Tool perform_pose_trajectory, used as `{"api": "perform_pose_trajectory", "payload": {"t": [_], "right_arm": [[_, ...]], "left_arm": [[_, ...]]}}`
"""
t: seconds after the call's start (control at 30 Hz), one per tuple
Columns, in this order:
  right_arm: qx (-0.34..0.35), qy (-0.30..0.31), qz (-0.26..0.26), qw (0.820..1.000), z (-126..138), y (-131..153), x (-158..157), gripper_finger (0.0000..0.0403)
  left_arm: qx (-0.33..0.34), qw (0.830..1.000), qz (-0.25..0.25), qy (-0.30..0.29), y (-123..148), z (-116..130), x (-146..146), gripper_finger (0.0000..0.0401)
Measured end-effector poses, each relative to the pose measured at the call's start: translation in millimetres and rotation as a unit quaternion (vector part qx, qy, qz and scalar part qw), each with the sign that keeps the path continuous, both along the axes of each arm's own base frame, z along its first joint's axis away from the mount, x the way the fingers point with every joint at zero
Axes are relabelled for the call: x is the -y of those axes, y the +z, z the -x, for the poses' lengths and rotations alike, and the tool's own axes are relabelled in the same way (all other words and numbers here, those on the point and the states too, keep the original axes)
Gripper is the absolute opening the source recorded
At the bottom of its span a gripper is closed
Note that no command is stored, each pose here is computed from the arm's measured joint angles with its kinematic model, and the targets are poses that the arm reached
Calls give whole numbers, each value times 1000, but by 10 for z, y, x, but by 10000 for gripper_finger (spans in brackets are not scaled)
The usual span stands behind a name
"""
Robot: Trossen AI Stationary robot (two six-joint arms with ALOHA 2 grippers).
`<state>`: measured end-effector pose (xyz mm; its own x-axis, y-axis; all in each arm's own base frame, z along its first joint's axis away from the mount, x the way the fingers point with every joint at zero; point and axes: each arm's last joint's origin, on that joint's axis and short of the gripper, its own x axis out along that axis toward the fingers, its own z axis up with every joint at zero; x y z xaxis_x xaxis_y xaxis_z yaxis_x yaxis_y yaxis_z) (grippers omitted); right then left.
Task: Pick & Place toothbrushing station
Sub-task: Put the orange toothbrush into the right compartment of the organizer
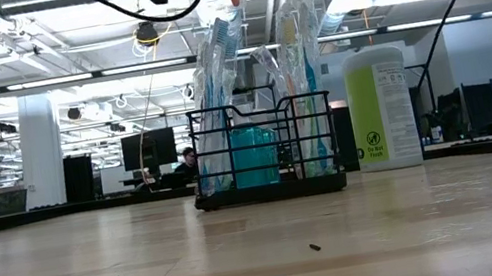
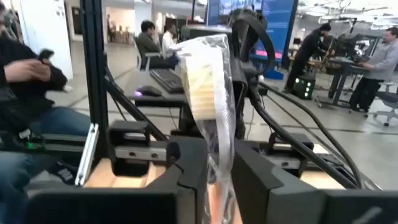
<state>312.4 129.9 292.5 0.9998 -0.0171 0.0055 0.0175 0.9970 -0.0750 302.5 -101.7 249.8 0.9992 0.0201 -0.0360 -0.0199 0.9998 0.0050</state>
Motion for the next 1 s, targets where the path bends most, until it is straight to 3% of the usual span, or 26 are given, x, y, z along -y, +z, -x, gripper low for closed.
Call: {"api": "perform_pose_trajectory", "payload": {"t": [0.17, 0.5, 0.8, 1.0], "right_arm": [[-10, 0, 20, 1000, -3, 0, -16, 11], [-21, -15, 40, 999, 54, -7, -93, 5], [-31, -63, 63, 996, 194, -106, -259, 2], [20, -90, 26, 995, 400, -304, -138, 1]], "left_arm": [[0, 1000, 0, -2, 0, 1, 3, 15], [-3, 1000, -5, -3, -24, 33, 1, 64], [19, 1000, 20, -12, 35, 499, -41, 70], [39, 998, 31, 23, 50, 867, -10, 56]]}}
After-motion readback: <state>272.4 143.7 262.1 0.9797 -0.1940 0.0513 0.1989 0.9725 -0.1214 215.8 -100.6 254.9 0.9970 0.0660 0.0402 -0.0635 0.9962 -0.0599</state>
